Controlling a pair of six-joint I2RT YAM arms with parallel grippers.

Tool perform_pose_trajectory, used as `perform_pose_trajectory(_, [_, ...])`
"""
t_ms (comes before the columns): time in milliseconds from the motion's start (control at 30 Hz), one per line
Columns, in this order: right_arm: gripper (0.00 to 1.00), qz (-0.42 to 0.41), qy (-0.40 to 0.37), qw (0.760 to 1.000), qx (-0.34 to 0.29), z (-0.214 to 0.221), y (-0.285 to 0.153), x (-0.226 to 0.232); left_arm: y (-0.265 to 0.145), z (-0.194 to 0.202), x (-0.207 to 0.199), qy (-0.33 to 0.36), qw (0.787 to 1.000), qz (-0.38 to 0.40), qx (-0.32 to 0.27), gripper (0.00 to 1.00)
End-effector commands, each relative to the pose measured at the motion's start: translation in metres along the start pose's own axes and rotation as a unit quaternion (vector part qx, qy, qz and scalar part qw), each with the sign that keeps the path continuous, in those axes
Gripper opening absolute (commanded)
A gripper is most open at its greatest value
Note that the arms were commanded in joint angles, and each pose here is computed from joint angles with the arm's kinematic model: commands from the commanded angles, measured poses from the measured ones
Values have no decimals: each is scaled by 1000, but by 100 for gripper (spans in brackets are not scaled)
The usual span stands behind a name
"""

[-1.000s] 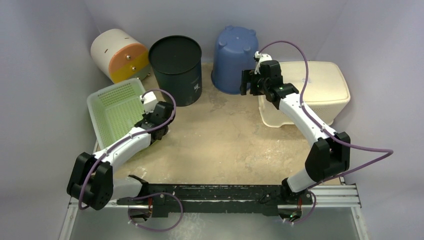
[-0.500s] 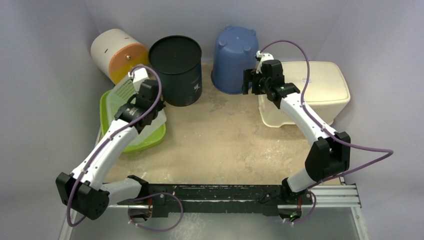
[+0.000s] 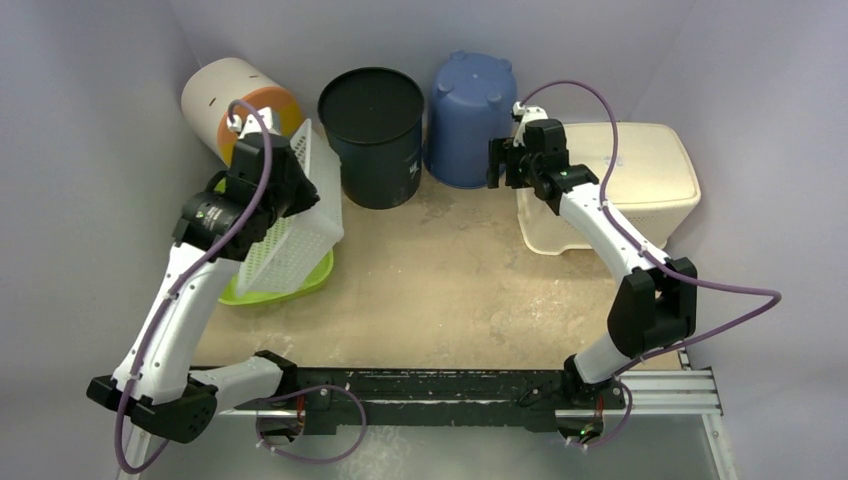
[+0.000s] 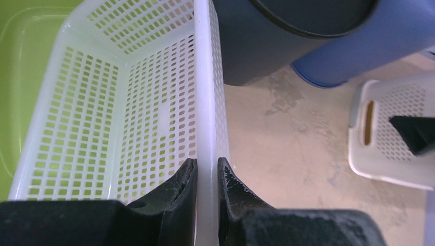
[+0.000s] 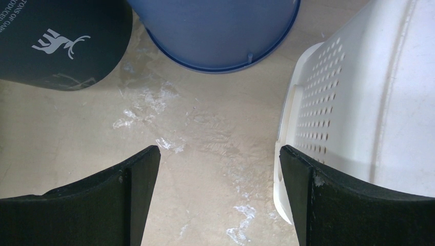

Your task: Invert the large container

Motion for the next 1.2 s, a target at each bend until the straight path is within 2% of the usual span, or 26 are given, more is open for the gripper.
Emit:
perform_pose_trajectory(0, [89,-2,-7,998,-55,-26,-9,1,-48,-45,-11,-21,993,82,-79,0])
perform_pose_trajectory(200, [89,-3,-5,998,-56,-25,-12,0,-84,-66,0,-55,987,60,-136,0])
perform_pose_trajectory(400, [89,-1,-6,998,-62,-27,-15,-1,-113,-77,21,-101,968,14,-230,0])
perform_pose_trajectory(467, [90,10,-8,997,-72,-31,-20,-4,-120,-82,23,-117,959,24,-259,0])
perform_pose_trajectory(633, [91,27,0,995,-94,-44,-26,-12,-124,-96,0,-148,935,139,-290,0])
perform_pose_trajectory(867, [91,31,14,991,-126,-61,-33,-18,-137,-114,-28,-176,884,292,-319,0])
perform_pose_trajectory(1033, [91,60,38,986,-152,-75,-43,-36,-116,-103,-45,-163,882,351,-271,0])
perform_pose_trajectory(1167, [91,64,52,982,-172,-92,-50,-44,-107,-93,-52,-188,858,401,-261,0])
Point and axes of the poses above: each gripper's point midway between its finger pads, its own y axis out along the fingers, its own x axis along the line the jaws close on, z = x × y, the point moved 10 cm from there along -y, back along the fingers, and after that the axes turned 12 degrees about y, right-handed, at the moved point
